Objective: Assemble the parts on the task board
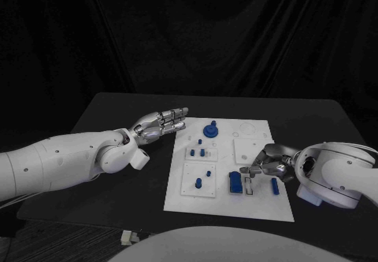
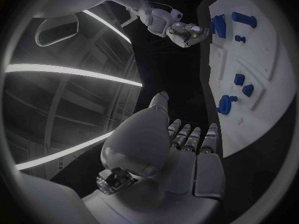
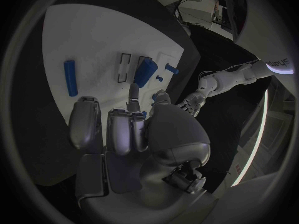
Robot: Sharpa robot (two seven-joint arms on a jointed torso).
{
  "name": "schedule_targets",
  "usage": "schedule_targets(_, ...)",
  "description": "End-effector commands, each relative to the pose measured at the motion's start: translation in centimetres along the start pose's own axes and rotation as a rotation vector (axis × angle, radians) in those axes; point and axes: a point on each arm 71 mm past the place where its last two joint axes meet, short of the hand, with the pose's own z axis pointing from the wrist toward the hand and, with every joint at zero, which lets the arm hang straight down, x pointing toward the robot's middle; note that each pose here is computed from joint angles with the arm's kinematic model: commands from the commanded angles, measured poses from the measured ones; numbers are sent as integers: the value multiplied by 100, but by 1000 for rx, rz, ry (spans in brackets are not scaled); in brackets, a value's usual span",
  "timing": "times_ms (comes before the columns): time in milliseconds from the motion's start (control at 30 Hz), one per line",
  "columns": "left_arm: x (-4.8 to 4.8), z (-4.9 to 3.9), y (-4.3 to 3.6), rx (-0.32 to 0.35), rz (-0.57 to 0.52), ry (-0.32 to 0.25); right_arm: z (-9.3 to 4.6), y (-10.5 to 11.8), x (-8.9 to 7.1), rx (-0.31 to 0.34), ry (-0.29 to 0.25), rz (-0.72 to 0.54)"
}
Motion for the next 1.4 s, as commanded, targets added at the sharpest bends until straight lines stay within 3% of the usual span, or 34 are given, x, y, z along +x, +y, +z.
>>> schedule_targets(33, 19, 6, -6, 14, -14, 9, -61, 125, -91, -156, -170, -106)
schedule_targets(200, 19, 4, -3, 13, -15, 10, -104, 167, -29, -265, -258, -214)
schedule_targets(400, 16, -2, 1, 11, -16, 9, -104, 159, 119, -335, -297, -299)
schedule_targets(833, 17, -8, 12, 8, -18, 11, -37, 96, 362, -328, -257, -398)
schedule_targets(1400, 20, -13, 20, 5, -21, 14, 21, 104, 411, -325, -250, -406)
